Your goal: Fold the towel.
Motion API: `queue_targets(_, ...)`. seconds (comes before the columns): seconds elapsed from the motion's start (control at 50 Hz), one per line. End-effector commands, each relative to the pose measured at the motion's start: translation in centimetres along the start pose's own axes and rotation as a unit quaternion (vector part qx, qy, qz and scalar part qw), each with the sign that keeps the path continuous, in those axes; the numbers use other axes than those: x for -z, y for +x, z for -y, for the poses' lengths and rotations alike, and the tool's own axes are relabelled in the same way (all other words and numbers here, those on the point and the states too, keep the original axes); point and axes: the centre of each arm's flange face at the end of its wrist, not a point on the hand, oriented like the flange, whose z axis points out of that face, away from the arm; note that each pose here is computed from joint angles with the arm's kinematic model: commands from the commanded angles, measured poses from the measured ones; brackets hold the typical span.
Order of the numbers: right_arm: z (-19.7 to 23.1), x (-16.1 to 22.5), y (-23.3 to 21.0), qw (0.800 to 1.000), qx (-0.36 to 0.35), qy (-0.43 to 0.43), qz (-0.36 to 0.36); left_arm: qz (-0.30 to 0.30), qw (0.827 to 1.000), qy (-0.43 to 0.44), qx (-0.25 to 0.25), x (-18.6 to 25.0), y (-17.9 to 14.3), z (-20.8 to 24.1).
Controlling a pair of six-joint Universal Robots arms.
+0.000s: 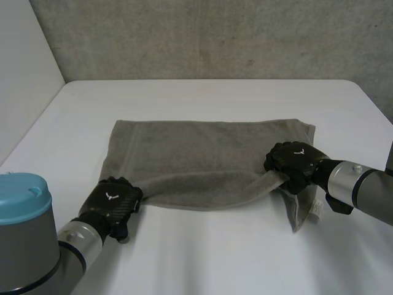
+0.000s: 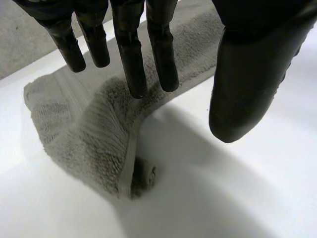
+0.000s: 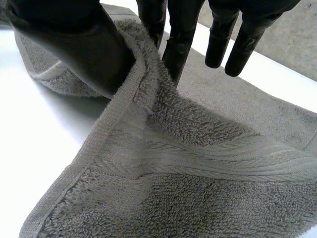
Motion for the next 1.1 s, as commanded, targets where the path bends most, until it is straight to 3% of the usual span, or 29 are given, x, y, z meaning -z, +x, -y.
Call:
queue_targets(0.02, 0.0, 0.0, -0.1, 1.000, 0.000, 0.000, 0.001, 0.003, 1.000, 0.004, 0.002, 0.5, -0.1, -0.1)
queue_targets(0.2, -0.1, 0.0, -0.2, 1.000, 0.001, -0.001, 0.002, 0.015, 1.000, -0.010, 0.010, -1.0, -0.9, -0.9)
queue_targets(0.46, -0.1, 0.0, -0.2, 1.000, 0.001, -0.001, 0.002, 0.095, 0.995, 0.027, 0.023, -5.7, -5.3, 0.6)
queue_targets(0.86, -0.4, -0.1, -0.4, 1.000, 0.000, -0.005, 0.006, 0.140, 0.988, 0.067, 0.025, -6.6, -7.3, 2.0)
queue_targets(1.1, -0.3, -0.1, -0.3, 1.000, 0.003, 0.001, 0.003, 0.189, 0.976, 0.105, -0.012, -8.3, -10.0, 2.5)
